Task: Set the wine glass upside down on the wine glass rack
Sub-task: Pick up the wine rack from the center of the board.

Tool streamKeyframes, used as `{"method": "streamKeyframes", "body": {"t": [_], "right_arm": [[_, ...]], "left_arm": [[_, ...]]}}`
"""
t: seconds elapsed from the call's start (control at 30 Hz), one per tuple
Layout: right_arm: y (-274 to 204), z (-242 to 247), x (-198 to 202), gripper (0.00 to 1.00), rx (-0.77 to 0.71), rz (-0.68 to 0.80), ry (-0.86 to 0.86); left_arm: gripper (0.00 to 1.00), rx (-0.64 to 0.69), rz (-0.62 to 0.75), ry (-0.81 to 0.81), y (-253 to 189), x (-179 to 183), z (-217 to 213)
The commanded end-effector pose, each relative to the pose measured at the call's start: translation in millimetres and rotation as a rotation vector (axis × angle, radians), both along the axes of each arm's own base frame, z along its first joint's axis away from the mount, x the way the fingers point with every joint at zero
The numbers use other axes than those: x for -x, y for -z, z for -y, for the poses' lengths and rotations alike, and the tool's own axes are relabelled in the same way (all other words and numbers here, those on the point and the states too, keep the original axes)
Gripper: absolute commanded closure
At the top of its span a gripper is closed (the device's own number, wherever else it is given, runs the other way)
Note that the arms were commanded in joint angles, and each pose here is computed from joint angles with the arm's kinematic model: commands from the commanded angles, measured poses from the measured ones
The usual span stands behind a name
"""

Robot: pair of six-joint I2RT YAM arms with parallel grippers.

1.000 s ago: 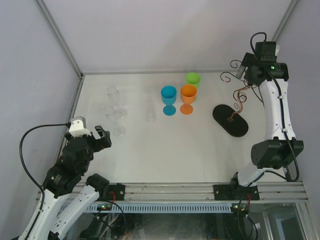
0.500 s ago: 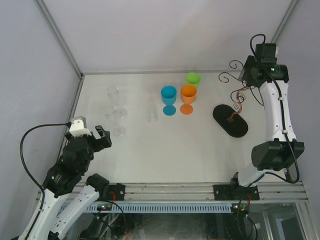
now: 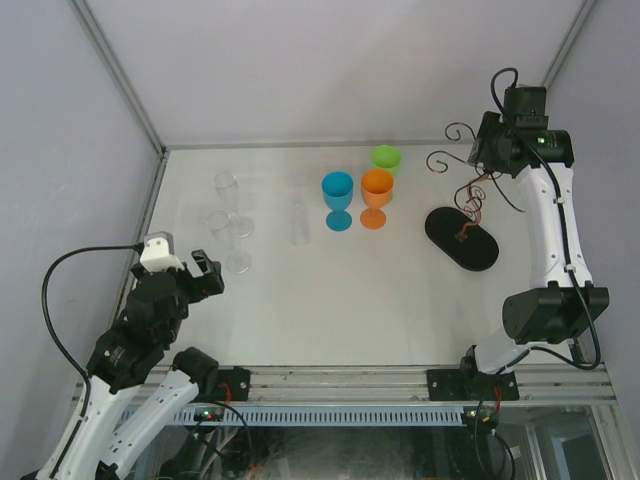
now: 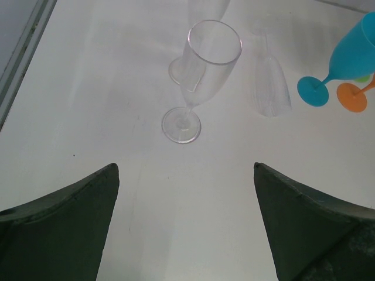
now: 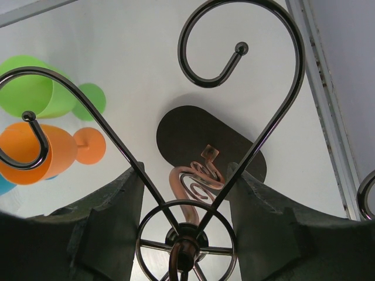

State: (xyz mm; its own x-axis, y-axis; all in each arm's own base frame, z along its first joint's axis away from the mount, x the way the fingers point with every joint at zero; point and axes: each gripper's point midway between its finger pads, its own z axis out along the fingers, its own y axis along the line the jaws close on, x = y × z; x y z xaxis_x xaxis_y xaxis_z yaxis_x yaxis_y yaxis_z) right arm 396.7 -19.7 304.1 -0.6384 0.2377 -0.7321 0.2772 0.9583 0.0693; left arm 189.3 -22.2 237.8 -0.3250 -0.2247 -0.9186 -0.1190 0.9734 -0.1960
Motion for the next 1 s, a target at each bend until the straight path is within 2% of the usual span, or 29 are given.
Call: {"method": "streamKeyframes", "body": {"t": [0.0,0.13,0.23,0.3,0.4,0.5,0.57,0.7,0.8,0.97], "right_arm": [[0,-18,-2,0.61,-0.080,0.000,-0.025],[-2,-4,-3,0.52,-0.052,-0.002,0.020],[-2,2,-3,0.35,-0.045,-0.009,0.040],[-3,5,-3,0.28,-0.048,-0.010,0.049],[-7,5,-2,0.20,-0.055,0.001,0.050],[-11,8,0,0.19,-0.048,0.008,0.061],[-11,10,1,0.23,-0.040,0.003,0.070],[-4,13,0,0.41,-0.035,-0.022,0.075],[2,15,-3,0.51,-0.031,-0.039,0.077],[-5,13,-5,0.72,-0.067,-0.008,0.054]], "left_arm": [[0.00,0.040,0.073,0.000,-29,-4,2],[0.00,0.040,0.070,0.001,-28,-5,2],[0.00,0.039,0.069,0.002,-28,-5,3],[0.00,0.039,0.068,0.004,-28,-5,3],[0.00,0.038,0.068,0.011,-28,-5,4],[0.00,0.036,0.064,0.013,-27,-6,5],[0.00,0.035,0.063,0.014,-27,-6,5],[0.00,0.030,0.058,0.014,-26,-7,5],[0.00,0.022,0.047,0.013,-24,-8,6],[0.00,0.012,0.030,0.012,-22,-10,7]]}}
